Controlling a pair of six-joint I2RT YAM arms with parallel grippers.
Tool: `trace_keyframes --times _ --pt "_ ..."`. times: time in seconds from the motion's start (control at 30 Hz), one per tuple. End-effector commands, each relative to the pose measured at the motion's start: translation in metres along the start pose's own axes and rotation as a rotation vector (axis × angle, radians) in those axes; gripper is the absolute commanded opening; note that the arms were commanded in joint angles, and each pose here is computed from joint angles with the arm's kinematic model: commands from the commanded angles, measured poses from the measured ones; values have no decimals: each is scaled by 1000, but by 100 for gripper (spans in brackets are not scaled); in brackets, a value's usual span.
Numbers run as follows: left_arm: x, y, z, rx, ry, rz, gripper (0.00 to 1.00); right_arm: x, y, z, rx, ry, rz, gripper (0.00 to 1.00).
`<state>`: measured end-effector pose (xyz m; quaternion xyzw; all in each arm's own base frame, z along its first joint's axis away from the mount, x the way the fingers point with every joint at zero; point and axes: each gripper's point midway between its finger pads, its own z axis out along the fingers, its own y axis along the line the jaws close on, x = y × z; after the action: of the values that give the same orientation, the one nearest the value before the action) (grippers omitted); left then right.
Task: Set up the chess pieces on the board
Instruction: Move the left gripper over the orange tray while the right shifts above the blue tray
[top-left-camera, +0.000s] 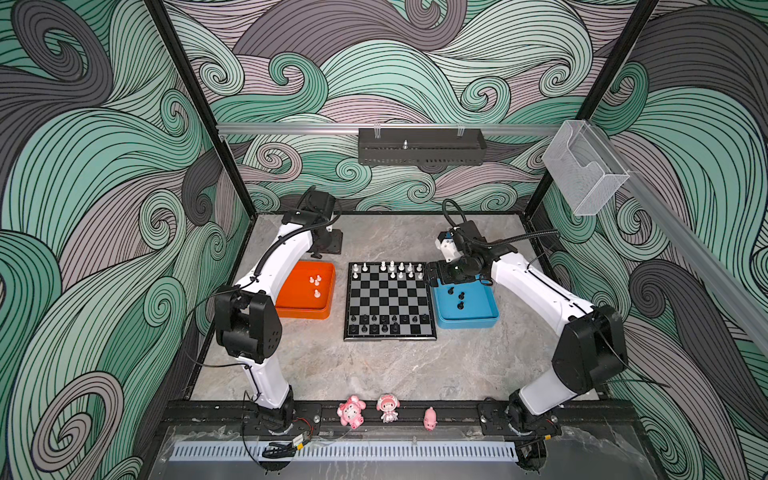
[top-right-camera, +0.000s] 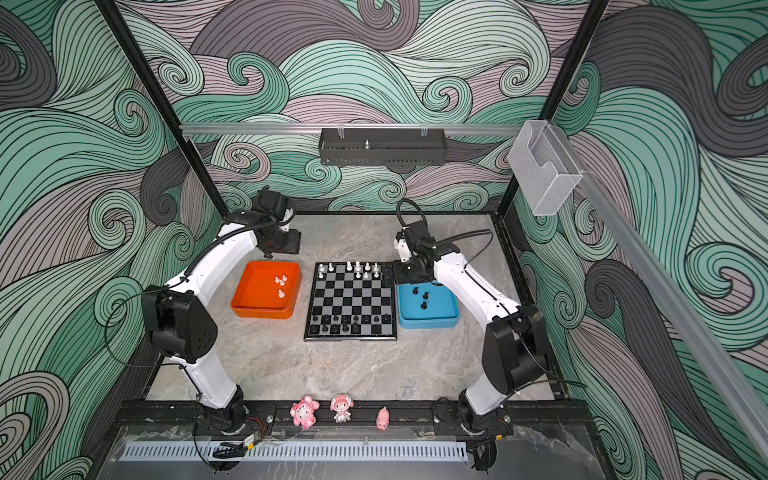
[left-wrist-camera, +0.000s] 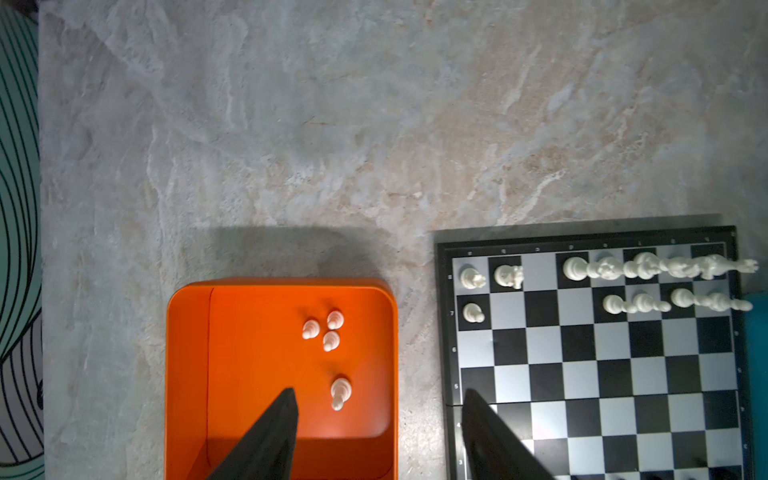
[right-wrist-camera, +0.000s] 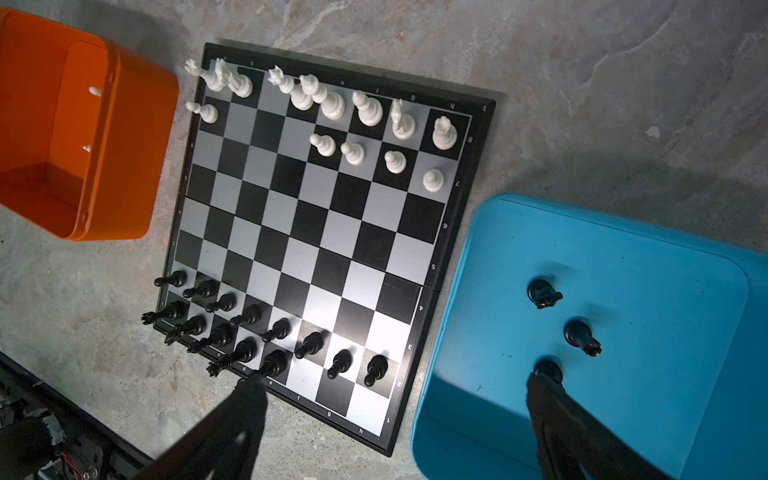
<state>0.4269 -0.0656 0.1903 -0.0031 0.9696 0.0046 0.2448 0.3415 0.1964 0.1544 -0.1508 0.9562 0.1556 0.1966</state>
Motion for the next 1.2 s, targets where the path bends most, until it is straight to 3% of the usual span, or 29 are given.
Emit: trace_keyframes --times 0.0,0.2,0.6,0.87,1.17 --pt "8 21 -10 7 8 -106 74 -4 5 3 28 9 -5 98" --pt "30 64 0 -59 72 -247 97 -4 27 16 34 41 -74 98" --pt "58 92 28 -115 201 -405 99 -5 24 25 45 55 -99 98" --pt "69 90 49 -111 261 -432 98 1 14 29 40 78 -84 98" --pt "72 84 72 -83 302 -445 73 5 2 29 36 79 -56 98"
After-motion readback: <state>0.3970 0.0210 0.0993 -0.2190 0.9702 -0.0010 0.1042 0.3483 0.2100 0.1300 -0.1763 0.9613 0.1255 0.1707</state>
